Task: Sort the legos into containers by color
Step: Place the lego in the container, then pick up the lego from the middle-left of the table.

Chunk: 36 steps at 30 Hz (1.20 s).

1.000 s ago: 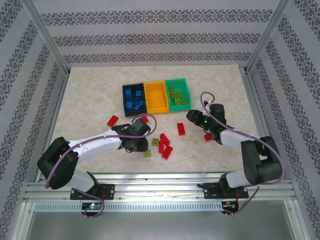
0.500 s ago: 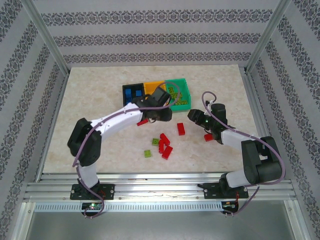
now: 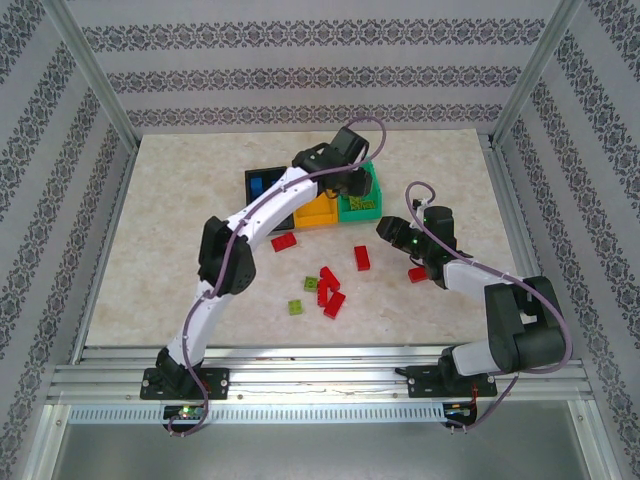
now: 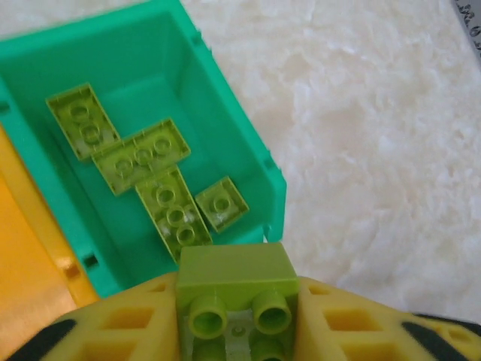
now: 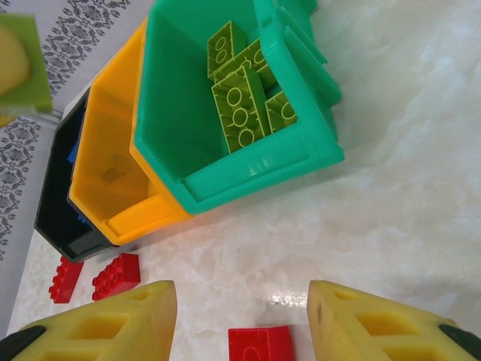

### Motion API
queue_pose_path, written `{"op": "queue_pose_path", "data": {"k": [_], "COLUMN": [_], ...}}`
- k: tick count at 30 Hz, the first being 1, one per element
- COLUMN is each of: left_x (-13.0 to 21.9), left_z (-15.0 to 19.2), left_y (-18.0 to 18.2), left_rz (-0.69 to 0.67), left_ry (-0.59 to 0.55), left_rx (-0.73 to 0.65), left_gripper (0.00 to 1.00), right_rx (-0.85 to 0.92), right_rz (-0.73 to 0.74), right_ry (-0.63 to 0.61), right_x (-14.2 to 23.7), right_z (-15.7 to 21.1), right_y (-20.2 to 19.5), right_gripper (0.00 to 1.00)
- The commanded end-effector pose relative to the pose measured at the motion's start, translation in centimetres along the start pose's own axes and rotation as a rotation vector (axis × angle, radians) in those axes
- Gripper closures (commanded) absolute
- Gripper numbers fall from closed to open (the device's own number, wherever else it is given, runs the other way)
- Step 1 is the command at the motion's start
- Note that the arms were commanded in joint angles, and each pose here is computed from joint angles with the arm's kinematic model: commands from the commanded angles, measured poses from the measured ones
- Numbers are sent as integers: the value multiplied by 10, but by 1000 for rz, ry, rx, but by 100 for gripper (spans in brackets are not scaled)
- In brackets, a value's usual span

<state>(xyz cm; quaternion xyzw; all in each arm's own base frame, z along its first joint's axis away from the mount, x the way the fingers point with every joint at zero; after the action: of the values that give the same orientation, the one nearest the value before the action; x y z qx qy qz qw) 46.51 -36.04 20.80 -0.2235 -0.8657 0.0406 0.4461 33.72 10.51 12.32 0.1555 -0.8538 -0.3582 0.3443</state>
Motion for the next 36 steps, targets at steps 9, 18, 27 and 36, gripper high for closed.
{"op": "queue_pose_path", "data": {"k": [9, 18, 27, 36], "left_x": [17, 49, 69, 76], "left_z": [14, 74, 153, 225], "left_y": [3, 2, 21, 46], "left_rz": [-82, -17, 16, -33], "left_ry": [65, 62, 159, 234], "left_rx": [-66, -46, 10, 94], "left_gripper": [28, 30, 32, 34], "right_rx": [8, 7, 15, 18], "right_rz": [-22, -33, -18, -18], "right_ry": [-20, -16, -8, 6], "right_x": [3, 2, -2, -5], "right_z": [-4, -3, -1, 1], "right_y": [6, 8, 7, 7], "right_gripper": [50, 50, 50, 50]}}
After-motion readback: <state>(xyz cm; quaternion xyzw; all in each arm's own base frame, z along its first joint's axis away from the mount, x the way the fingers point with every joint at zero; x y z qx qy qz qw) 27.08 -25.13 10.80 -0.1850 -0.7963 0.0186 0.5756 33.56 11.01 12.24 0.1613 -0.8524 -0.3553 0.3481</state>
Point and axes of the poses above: each hand's point on the last joint's axis, 136 mm out from that joint toward the fingers, its own x axis back along the fingers, its own y axis along the line the jaws close on, z = x × y, the point moved 4 cm from there along x, back along the fingers, and after that the axes turned 2 degrees about -x, right-handed, at the moved point
